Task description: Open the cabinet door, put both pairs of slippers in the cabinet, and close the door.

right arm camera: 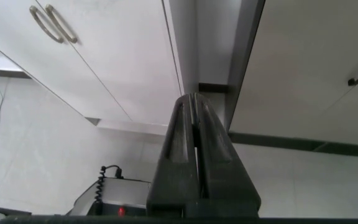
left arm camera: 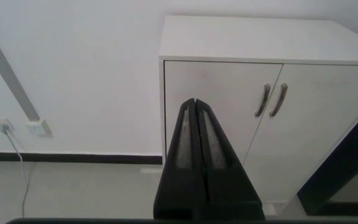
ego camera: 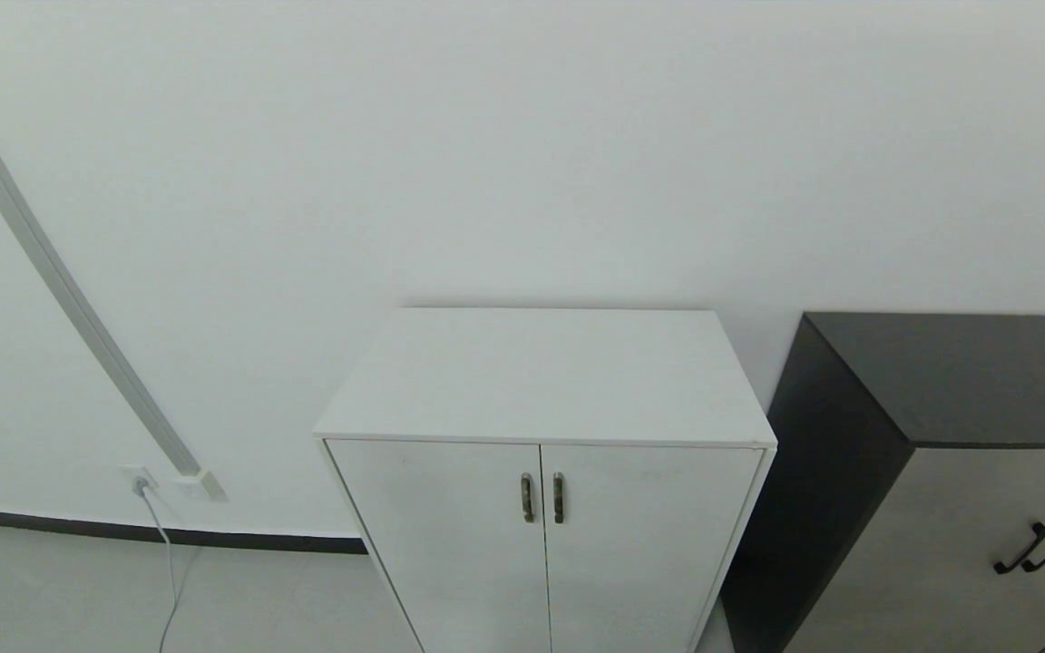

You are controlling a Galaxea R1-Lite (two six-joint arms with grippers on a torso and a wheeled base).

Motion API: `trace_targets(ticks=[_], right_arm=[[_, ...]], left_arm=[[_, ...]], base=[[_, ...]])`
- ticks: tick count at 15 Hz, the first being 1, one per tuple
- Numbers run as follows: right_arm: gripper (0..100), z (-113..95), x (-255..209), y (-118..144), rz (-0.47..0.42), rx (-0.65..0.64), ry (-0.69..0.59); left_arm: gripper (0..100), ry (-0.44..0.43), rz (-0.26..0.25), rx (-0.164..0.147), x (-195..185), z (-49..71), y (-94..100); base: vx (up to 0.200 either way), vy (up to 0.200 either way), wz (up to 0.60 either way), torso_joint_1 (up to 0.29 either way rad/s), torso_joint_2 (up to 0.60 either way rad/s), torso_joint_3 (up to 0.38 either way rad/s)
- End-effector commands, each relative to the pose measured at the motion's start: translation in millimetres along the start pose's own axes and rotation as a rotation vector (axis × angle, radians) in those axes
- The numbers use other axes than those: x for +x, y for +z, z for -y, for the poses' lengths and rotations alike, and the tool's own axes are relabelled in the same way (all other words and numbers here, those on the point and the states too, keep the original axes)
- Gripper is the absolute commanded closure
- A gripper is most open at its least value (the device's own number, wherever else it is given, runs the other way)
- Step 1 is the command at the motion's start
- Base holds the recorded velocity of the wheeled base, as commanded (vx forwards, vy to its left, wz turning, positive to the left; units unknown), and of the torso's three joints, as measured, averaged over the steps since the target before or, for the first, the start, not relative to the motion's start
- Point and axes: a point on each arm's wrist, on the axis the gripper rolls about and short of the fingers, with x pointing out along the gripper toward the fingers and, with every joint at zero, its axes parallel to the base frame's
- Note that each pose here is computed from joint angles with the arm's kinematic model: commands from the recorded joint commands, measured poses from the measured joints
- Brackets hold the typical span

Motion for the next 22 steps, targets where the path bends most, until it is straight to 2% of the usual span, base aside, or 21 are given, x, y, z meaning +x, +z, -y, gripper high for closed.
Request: trace_targets(ticks=[1,6,11,13,14,16,17,19,20,22], right_arm=[[100,0,-2,0,0.017,-0.007,-0.001],[100,1,-3,0,0.041,-0.003,-0.069],[100,2,-14,-5,0.18,-0.026,-0.107],[100,2,-21,-8,0.272,-0.034,-0.032],[100,3,-22,-9,0.289,-0.047,0.031],[100,5,-24,-10,0.308,-0.079,0.092],[100,5,-26,-16,0.293,-0.151,0.124],[100,5,-25,-14,0.304,-0.162,0.16],[100,4,-24,-13,0.282,-0.157,0.14],[100,1,-21,-12,0.239,-0.12,-0.031]], left_arm=[[100,0.0,0.0,-0.001,0,0.0,0.0],[100,0.002,0.001,-0.001,0,0.0,0.0],[100,0.002,0.001,-0.001,0,0.0,0.0],[100,0.0,0.0,-0.001,0,0.0,0.0],[100,0.0,0.0,-0.001,0,0.0,0.0],[100,0.0,0.0,-0.001,0,0.0,0.0],[100,0.0,0.0,-0.001,0,0.0,0.0],[100,0.0,0.0,-0.001,0,0.0,0.0],[100,0.0,0.0,-0.001,0,0.0,0.0],[100,0.0,0.0,-0.001,0,0.0,0.0]], base=[[0.0,0.0,0.0,0.0,0.0,0.0],[0.0,0.0,0.0,0.0,0.0,0.0],[0.0,0.0,0.0,0.0,0.0,0.0],[0.0,0.0,0.0,0.0,0.0,0.0],[0.0,0.0,0.0,0.0,0.0,0.0],[0.0,0.0,0.0,0.0,0.0,0.0],[0.0,0.0,0.0,0.0,0.0,0.0],[0.0,0.0,0.0,0.0,0.0,0.0],[0.0,0.0,0.0,0.0,0.0,0.0],[0.0,0.0,0.0,0.0,0.0,0.0]])
